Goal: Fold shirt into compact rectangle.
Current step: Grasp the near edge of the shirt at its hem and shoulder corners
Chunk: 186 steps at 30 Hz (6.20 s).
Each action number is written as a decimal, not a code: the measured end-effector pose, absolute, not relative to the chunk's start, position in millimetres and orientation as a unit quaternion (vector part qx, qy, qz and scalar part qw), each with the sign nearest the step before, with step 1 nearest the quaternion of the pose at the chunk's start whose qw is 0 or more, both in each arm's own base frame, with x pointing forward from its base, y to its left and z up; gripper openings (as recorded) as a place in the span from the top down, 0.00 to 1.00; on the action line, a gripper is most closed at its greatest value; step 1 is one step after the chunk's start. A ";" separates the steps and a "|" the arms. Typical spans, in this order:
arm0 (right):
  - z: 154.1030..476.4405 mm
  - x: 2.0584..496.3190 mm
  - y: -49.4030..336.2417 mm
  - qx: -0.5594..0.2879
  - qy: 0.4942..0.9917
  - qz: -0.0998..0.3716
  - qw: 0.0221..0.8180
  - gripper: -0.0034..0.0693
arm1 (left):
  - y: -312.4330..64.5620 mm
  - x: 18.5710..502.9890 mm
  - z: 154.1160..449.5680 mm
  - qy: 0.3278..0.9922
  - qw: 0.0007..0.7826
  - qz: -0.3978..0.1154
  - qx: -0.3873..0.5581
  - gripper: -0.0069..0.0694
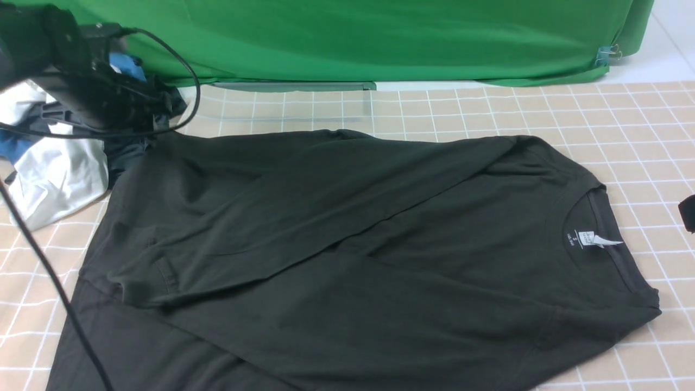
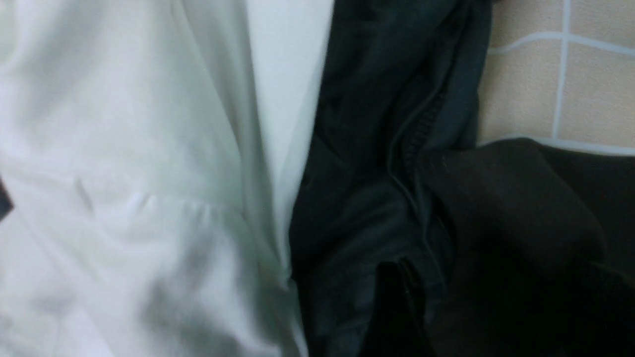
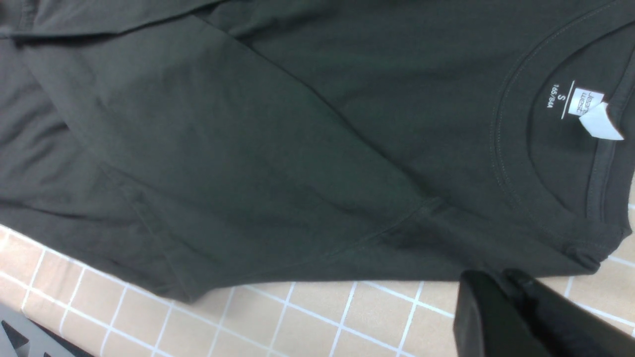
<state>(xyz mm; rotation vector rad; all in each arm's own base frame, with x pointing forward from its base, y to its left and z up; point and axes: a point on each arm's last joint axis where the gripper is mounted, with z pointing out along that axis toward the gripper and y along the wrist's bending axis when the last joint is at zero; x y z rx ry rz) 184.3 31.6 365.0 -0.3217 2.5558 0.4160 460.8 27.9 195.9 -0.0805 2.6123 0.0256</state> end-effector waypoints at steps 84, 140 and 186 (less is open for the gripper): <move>365.6 185.6 31.5 -0.125 0.942 0.151 0.272 0.85 | 11.4 140.8 211.3 0.999 0.034 0.019 -0.011 0.31; 368.6 187.2 35.6 -0.141 0.931 0.169 0.290 0.78 | 18.0 187.2 189.6 1.000 -0.019 0.016 0.001 0.83; 391.2 187.7 39.5 -0.171 0.920 0.166 0.313 0.76 | 13.6 181.9 238.5 0.997 0.054 -0.003 -0.050 0.89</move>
